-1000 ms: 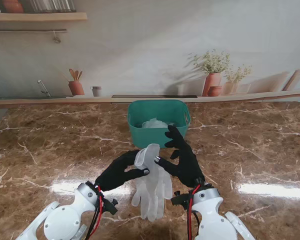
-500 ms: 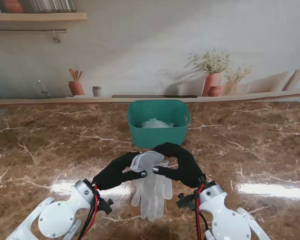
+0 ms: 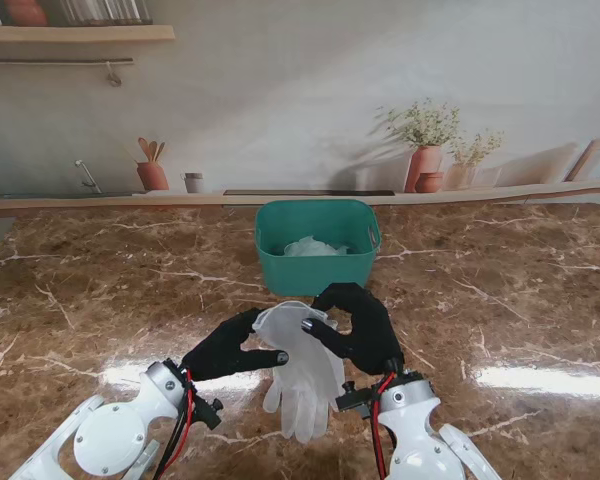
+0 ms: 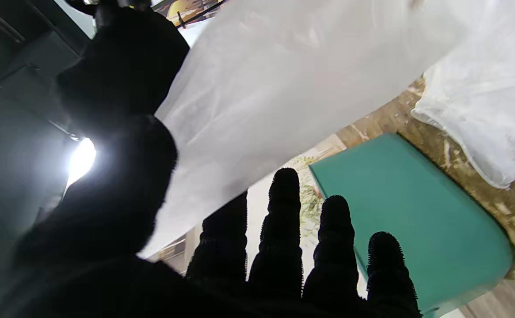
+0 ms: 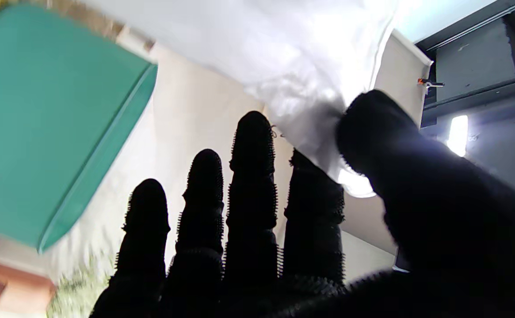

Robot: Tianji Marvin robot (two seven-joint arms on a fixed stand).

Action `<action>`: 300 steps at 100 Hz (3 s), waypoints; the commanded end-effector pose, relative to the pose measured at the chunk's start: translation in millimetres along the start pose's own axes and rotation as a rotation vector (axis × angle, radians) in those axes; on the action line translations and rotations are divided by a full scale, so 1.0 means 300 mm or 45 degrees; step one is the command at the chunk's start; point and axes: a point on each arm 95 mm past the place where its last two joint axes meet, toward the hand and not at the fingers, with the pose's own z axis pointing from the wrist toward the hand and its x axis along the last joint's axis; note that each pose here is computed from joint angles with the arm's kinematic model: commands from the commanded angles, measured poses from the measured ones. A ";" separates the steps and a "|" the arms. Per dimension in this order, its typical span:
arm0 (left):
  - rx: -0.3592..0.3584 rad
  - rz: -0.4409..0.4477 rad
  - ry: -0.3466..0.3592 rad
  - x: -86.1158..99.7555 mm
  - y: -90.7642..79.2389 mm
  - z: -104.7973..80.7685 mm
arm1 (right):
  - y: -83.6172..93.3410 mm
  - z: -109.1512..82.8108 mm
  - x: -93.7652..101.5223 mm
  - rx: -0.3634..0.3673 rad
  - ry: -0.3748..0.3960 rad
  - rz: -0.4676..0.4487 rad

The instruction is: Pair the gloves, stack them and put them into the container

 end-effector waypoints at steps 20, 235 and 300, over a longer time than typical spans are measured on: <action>0.221 0.009 0.071 0.023 0.002 0.000 | -0.015 -0.004 -0.002 -0.014 -0.024 -0.115; -0.089 0.618 -0.571 -0.212 -0.066 0.231 | -0.105 0.197 -0.450 0.332 -0.537 -0.588; 0.096 0.727 -0.525 -0.163 -0.095 0.081 | -0.087 0.239 -0.412 0.423 -0.378 -1.036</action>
